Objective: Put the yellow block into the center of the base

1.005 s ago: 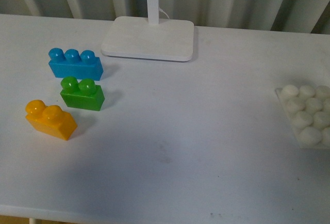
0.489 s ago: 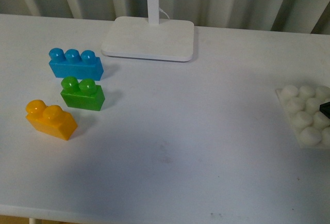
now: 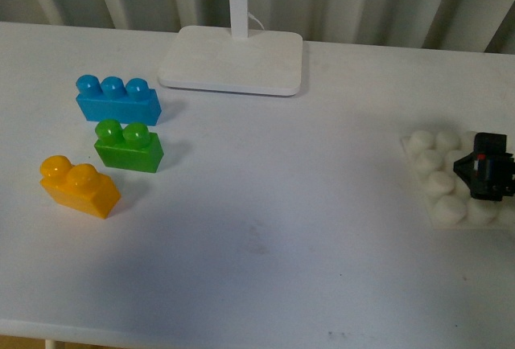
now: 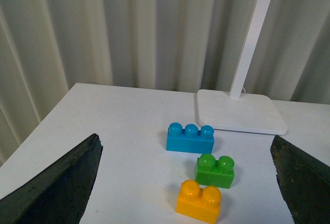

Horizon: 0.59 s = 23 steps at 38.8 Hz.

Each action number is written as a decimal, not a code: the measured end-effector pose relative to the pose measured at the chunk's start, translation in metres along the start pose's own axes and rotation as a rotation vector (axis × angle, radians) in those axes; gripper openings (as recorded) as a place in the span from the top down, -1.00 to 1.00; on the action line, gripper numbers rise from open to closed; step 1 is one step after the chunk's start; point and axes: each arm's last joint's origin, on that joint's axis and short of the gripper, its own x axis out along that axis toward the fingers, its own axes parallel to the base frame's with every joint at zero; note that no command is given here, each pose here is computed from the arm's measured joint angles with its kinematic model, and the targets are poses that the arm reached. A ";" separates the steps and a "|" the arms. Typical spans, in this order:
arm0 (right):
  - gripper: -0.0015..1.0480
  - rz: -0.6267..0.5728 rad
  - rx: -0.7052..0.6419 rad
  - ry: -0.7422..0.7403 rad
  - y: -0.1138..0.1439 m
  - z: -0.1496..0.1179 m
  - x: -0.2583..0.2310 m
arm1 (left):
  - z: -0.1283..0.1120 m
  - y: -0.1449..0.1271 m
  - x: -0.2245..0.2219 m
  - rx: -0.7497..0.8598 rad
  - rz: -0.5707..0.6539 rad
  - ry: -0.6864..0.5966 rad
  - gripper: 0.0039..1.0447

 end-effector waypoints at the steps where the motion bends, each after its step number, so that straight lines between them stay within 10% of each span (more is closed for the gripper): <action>1: -0.82 0.007 -0.006 0.002 0.005 0.000 0.001 | 0.000 0.000 0.000 0.000 0.000 0.000 -0.88; 23: -0.82 0.098 -0.022 0.032 0.143 0.008 0.034 | 0.000 0.000 0.000 0.000 0.000 0.000 -0.88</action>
